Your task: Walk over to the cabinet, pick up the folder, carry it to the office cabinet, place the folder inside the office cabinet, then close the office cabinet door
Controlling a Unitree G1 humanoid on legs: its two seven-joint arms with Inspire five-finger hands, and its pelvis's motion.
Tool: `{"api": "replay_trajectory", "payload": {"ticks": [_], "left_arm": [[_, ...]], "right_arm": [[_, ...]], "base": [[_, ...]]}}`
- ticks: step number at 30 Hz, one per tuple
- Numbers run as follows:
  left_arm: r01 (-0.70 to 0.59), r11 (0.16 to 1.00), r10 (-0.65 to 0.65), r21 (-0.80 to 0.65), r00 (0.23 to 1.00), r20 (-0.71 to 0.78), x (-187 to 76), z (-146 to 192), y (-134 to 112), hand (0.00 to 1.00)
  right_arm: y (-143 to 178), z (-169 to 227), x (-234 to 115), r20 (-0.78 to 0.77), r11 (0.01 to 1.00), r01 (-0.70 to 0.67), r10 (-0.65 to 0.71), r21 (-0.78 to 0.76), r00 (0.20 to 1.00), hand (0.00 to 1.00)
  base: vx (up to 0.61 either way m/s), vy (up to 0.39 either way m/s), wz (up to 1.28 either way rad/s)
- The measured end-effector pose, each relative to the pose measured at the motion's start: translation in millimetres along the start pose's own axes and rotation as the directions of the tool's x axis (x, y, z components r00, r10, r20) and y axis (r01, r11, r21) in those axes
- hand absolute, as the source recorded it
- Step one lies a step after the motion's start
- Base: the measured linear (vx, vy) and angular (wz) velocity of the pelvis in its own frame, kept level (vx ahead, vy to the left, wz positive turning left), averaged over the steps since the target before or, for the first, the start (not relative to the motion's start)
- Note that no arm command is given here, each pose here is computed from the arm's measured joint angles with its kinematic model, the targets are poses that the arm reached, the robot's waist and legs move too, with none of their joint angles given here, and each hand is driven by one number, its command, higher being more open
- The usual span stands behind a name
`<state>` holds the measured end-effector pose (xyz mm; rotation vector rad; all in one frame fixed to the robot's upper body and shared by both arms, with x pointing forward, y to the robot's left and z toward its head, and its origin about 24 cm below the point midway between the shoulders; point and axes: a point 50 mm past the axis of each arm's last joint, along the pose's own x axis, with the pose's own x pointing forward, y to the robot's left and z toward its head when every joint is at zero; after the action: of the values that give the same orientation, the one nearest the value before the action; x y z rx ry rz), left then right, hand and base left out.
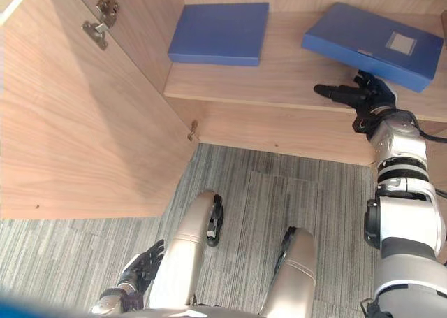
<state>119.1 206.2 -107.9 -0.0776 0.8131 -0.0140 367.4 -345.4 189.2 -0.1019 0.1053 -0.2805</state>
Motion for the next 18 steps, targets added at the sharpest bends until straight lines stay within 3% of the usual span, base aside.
{"api": "replay_trajectory", "payload": {"ticks": [4, 9, 18], "left_arm": [[0.000, 1.000, 0.000, -0.001, 1.000, 0.000, -0.1, -0.1, -0.1, 1.00], [-0.003, 1.000, 0.003, -0.005, 1.000, 0.005, 0.1, 0.7, -1.0, 1.00], [-0.043, 0.997, 0.043, -0.059, 0.999, 0.007, -1.3, -3.4, -2.5, 1.00]], "right_arm": [[-2.3, 3.4, -0.3, 0.016, 0.983, 0.036, -0.034, -0.178, 0.999, 1.00], [-4.1, 8.1, -2.1, 0.048, 0.890, 0.091, -0.078, -0.446, 0.996, 1.00], [-4.8, 9.2, -3.9, 0.083, 0.821, 0.138, -0.111, -0.555, 0.990, 1.00]], "base": [[0.00, -0.001, -0.01], [0.00, 0.000, -0.01], [0.00, 0.007, -0.06]]}}
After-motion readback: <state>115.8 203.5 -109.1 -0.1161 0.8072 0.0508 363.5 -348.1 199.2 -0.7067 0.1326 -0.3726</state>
